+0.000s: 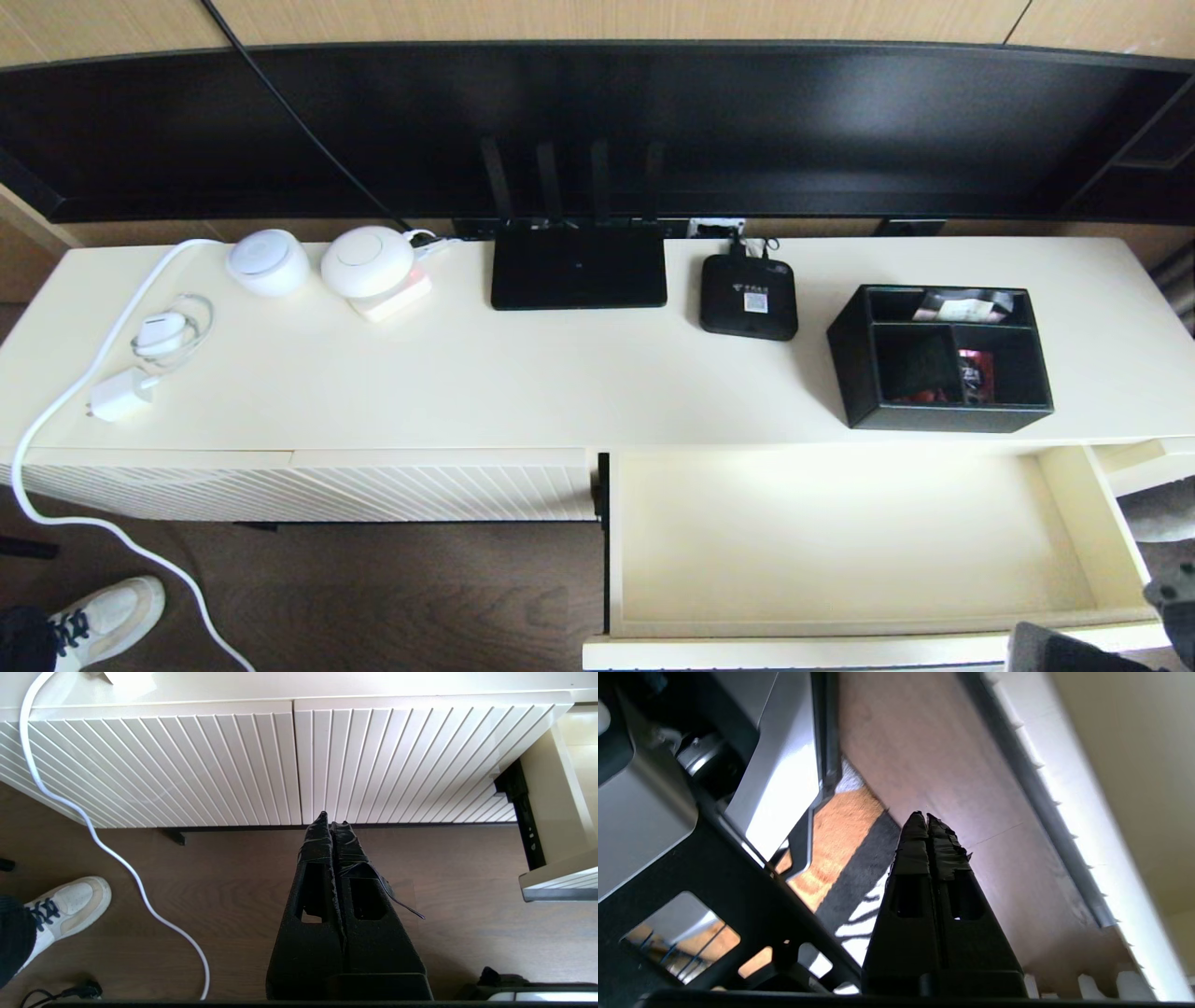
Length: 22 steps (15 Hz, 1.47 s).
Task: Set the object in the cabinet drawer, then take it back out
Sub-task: Close the drawer
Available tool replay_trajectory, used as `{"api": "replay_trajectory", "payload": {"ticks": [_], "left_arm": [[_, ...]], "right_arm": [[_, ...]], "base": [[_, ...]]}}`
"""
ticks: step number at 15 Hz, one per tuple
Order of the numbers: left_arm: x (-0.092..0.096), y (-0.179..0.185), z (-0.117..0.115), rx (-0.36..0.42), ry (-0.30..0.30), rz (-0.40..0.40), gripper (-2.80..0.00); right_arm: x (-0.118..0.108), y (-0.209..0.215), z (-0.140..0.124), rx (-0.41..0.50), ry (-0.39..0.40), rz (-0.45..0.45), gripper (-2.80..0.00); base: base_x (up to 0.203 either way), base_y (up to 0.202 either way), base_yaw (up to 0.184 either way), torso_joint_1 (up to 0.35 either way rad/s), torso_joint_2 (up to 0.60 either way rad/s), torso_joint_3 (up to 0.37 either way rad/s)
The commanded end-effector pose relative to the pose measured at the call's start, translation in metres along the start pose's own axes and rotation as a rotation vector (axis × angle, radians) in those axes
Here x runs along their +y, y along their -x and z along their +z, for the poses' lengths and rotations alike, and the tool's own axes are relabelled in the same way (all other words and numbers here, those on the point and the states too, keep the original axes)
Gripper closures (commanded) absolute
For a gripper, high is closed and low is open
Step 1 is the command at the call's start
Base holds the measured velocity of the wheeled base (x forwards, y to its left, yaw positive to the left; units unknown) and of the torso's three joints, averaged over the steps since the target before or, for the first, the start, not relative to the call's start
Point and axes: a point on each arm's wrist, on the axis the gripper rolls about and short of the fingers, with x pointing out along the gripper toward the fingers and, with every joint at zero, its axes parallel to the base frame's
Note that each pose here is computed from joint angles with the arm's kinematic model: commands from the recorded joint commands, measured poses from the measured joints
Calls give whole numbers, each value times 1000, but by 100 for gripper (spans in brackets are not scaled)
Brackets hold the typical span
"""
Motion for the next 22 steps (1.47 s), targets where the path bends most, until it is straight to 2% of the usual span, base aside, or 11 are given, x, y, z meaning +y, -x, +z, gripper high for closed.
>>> {"api": "replay_trajectory", "payload": {"ticks": [1,3,7,18,22], "left_arm": [[0,0,0,-1,0,0,0],[0,0,0,-1,0,0,0],[0,0,0,0,0,0,0],[0,0,0,0,0,0,0],[0,0,0,0,0,0,0]], "right_arm": [[1,-9,-1,59,5,28,0],[1,-19,-4,121,12,8,0],[-7,-43,0,167,4,-56,0],[-43,-61,25,-15,-93,-257,0],[-63,-60,42,-124,-187,-337,0]], "base": [[0,0,0,0,0,0],[0,0,0,0,0,0],[0,0,0,0,0,0],[0,0,0,0,0,0],[0,0,0,0,0,0]]}}
